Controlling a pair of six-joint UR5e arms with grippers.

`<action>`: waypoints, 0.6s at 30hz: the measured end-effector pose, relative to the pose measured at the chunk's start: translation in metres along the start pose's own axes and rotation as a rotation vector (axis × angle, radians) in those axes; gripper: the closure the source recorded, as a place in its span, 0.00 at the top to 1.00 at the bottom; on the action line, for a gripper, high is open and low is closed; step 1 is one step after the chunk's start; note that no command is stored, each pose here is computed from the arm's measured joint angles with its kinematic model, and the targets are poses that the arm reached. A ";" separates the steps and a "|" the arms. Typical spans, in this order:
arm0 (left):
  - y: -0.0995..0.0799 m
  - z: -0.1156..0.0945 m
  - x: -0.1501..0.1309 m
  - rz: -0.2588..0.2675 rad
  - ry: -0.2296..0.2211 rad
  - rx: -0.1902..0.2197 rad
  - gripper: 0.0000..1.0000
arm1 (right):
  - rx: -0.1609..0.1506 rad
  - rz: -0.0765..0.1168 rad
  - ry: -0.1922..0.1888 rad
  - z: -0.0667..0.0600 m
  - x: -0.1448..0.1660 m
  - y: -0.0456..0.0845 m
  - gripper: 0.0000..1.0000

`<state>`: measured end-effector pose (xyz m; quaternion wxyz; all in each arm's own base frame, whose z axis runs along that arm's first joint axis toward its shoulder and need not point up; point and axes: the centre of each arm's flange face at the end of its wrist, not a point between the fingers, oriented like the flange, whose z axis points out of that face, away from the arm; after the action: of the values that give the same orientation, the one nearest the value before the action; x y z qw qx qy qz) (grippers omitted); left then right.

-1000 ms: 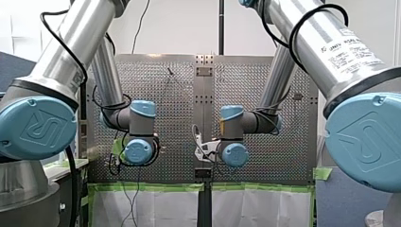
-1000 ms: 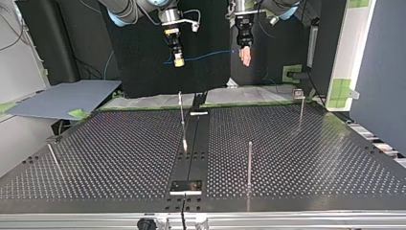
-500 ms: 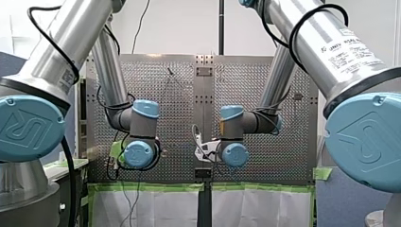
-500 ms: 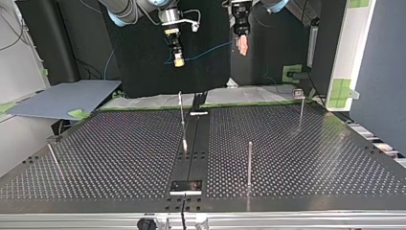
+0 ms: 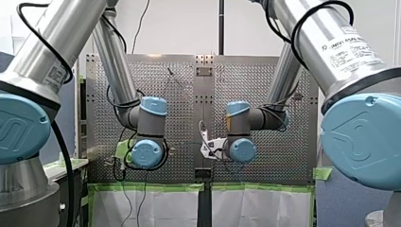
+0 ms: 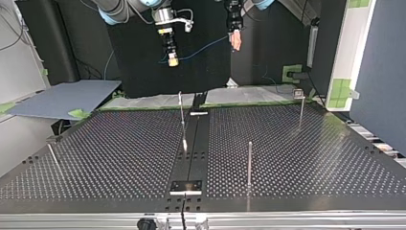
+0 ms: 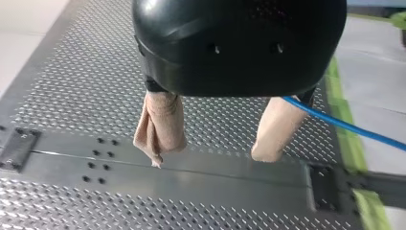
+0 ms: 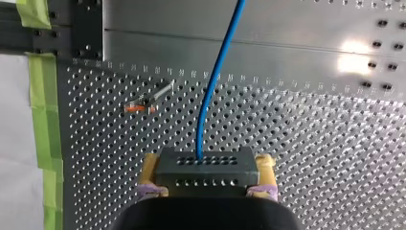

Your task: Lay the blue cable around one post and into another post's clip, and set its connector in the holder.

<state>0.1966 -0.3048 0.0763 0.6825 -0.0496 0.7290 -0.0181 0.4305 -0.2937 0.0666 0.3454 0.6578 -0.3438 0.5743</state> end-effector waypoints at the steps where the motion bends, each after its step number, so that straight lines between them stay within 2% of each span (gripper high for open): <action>1: -0.004 -0.001 -0.004 -0.015 -0.006 0.001 1.00 | -0.001 0.007 0.000 0.001 0.003 0.002 0.00; 6: -0.024 -0.003 -0.022 -0.084 -0.028 0.020 1.00 | 0.011 0.049 0.022 0.010 0.026 0.005 0.00; 12: -0.040 0.010 -0.051 -0.173 -0.064 -0.001 1.00 | 0.016 0.095 0.074 0.025 0.069 0.004 0.00; 18: -0.052 0.026 -0.085 -0.237 -0.101 -0.022 1.00 | 0.012 0.144 0.108 0.030 0.105 0.007 0.00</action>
<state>0.2303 -0.3473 0.1638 0.7109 -0.1436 0.6828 -0.0881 0.4515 -0.3289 0.1687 0.3173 0.6017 -0.3677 0.6341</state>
